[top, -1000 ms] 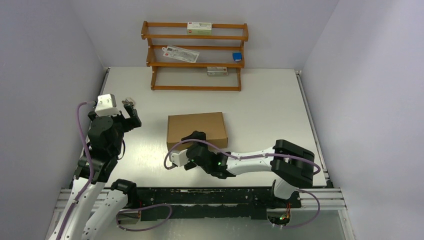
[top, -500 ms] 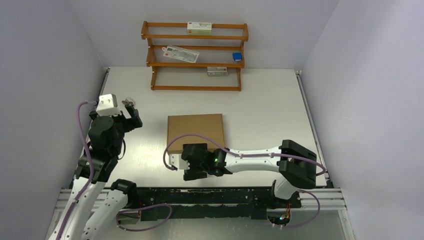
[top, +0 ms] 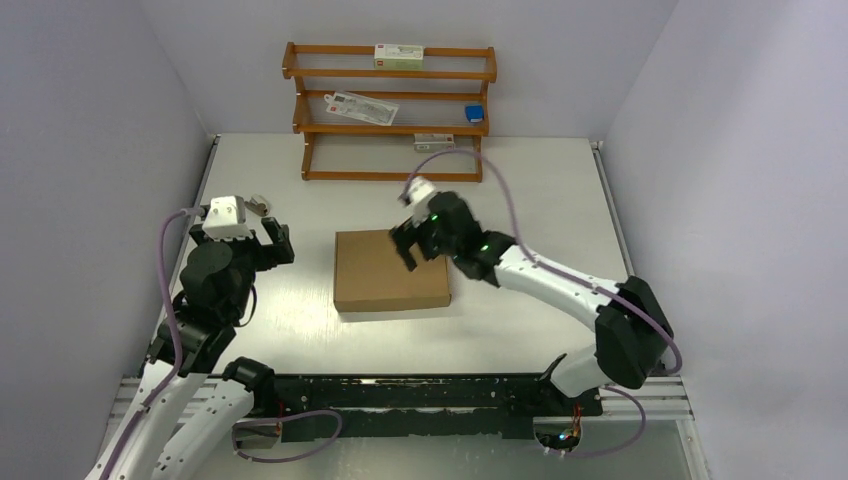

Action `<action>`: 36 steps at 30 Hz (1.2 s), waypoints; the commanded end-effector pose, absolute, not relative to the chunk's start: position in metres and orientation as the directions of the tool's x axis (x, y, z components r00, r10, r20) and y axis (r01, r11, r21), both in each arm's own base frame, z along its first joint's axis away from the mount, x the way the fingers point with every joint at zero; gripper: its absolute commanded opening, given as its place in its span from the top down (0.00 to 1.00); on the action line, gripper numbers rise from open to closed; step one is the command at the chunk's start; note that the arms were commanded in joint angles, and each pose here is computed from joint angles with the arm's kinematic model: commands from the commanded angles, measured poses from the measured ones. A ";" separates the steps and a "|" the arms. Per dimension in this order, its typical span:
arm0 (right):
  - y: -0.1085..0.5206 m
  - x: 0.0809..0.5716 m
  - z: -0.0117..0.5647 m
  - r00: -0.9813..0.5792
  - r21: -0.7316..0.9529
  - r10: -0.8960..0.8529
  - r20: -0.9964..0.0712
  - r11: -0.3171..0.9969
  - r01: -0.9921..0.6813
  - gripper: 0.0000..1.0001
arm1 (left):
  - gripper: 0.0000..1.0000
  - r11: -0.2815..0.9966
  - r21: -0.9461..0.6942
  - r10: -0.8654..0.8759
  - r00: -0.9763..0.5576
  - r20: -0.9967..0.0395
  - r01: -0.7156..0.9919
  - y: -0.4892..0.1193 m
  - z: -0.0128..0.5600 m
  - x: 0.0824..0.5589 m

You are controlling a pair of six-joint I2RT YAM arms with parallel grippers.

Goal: Fold the paper box

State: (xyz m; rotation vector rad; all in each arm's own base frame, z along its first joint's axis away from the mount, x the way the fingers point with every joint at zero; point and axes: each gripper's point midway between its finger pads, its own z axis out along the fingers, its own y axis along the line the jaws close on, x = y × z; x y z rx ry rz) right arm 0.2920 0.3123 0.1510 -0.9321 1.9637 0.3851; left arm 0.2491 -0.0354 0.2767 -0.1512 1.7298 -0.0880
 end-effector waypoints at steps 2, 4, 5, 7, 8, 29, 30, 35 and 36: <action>0.256 0.336 0.159 -0.577 0.208 -0.099 -0.810 0.873 -0.441 0.00 | 0.03 0.989 -0.134 -0.141 -0.141 -0.980 -0.060 -0.034 0.281 0.250; 0.225 0.350 0.158 -0.599 0.182 -0.009 -0.800 0.949 -0.257 0.00 | 0.03 0.989 -0.136 -0.143 -0.139 -0.980 -0.063 -0.033 0.281 0.250; 0.210 0.353 0.159 -0.600 0.150 0.016 -0.800 0.973 -0.175 0.00 | 0.03 0.989 -0.137 -0.144 -0.138 -0.980 -0.063 -0.033 0.282 0.250; 0.191 0.353 0.163 -0.588 0.121 0.050 -0.808 0.989 -0.082 0.00 | 0.03 0.989 -0.135 -0.143 -0.142 -0.979 -0.063 -0.032 0.281 0.249; 0.187 0.350 0.166 -0.571 0.114 0.047 -0.820 0.990 -0.082 0.00 | 0.03 0.989 -0.136 -0.143 -0.147 -0.979 -0.061 -0.032 0.280 0.249; 0.026 0.255 0.306 -0.077 0.281 0.301 -0.950 0.938 0.205 0.00 | 0.03 0.954 -0.291 -0.286 0.082 -0.955 -0.066 -0.002 0.340 0.201; 0.027 0.251 0.311 -0.059 0.288 0.303 -0.951 0.941 0.178 0.00 | 0.03 0.954 -0.296 -0.289 0.109 -0.951 -0.053 -0.002 0.346 0.196; 0.030 0.237 0.323 0.019 0.324 0.324 -0.946 0.943 0.079 0.00 | 0.03 0.960 -0.277 -0.266 0.157 -0.951 -0.052 0.003 0.352 0.189; 0.032 0.236 0.323 0.030 0.326 0.325 -0.945 0.943 0.061 0.00 | 0.03 0.961 -0.268 -0.256 0.154 -0.954 -0.066 0.005 0.347 0.191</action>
